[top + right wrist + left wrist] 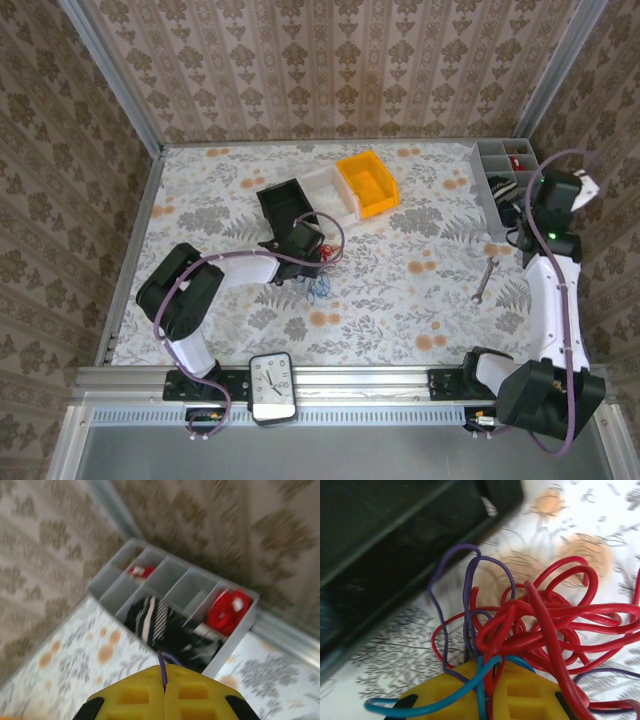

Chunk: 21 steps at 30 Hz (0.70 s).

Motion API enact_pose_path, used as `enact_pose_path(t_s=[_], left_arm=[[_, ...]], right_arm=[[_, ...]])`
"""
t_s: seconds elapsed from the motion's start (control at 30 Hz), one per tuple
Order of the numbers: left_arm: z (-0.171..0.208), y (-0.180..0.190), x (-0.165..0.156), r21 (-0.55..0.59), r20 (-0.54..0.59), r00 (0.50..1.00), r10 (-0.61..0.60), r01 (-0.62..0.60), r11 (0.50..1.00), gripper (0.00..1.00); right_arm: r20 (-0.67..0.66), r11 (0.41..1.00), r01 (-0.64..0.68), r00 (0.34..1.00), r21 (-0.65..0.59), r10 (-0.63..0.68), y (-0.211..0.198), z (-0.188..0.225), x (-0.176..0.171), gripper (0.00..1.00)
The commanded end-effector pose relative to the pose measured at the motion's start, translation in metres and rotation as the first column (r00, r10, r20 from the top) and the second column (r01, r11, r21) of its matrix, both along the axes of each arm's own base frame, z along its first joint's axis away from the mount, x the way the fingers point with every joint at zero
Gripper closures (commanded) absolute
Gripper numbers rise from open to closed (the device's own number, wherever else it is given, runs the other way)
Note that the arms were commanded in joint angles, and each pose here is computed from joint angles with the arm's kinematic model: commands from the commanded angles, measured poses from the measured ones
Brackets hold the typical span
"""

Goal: Untangle the cables

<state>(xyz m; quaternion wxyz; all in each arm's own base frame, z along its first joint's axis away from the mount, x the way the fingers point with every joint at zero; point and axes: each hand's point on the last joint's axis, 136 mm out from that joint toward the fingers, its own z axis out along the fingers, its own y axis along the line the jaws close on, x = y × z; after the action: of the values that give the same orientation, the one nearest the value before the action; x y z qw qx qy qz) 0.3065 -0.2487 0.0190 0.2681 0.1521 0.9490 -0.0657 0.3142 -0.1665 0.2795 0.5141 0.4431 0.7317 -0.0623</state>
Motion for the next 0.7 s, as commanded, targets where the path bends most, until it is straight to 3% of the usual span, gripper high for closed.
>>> enact_pose_path(t_s=[0.0,0.13,0.27,0.37,0.43,0.67], left_arm=[[-0.060,0.108,-0.052,0.437,-0.183,0.965,0.185,-0.089,0.895,1.00],[-0.057,0.079,-0.052,0.336,-0.188,0.980,0.072,-0.005,0.942,1.00],[-0.026,0.027,-0.044,0.065,-0.097,0.992,-0.078,0.084,0.994,1.00],[0.003,-0.001,-0.040,-0.101,-0.011,0.986,-0.165,0.163,0.982,0.88],[0.017,-0.010,-0.038,-0.139,0.020,0.980,-0.197,0.198,0.970,0.80],[0.065,-0.012,-0.020,-0.227,0.129,0.984,-0.122,0.149,0.962,0.54]], right_arm=[[0.008,0.994,0.097,0.995,-0.054,-0.097,-0.020,0.023,-0.019,1.00],[0.060,0.997,-0.077,0.995,0.003,0.076,0.012,0.026,0.009,1.00],[0.078,0.955,-0.298,0.952,0.001,0.297,0.070,0.038,0.035,1.00],[0.119,0.906,-0.421,0.899,-0.041,0.423,0.111,0.065,0.045,1.00],[0.156,0.869,-0.491,0.856,-0.059,0.494,0.138,0.083,0.052,1.00],[0.218,0.661,-0.737,0.629,-0.138,0.746,0.253,0.136,0.090,1.00]])
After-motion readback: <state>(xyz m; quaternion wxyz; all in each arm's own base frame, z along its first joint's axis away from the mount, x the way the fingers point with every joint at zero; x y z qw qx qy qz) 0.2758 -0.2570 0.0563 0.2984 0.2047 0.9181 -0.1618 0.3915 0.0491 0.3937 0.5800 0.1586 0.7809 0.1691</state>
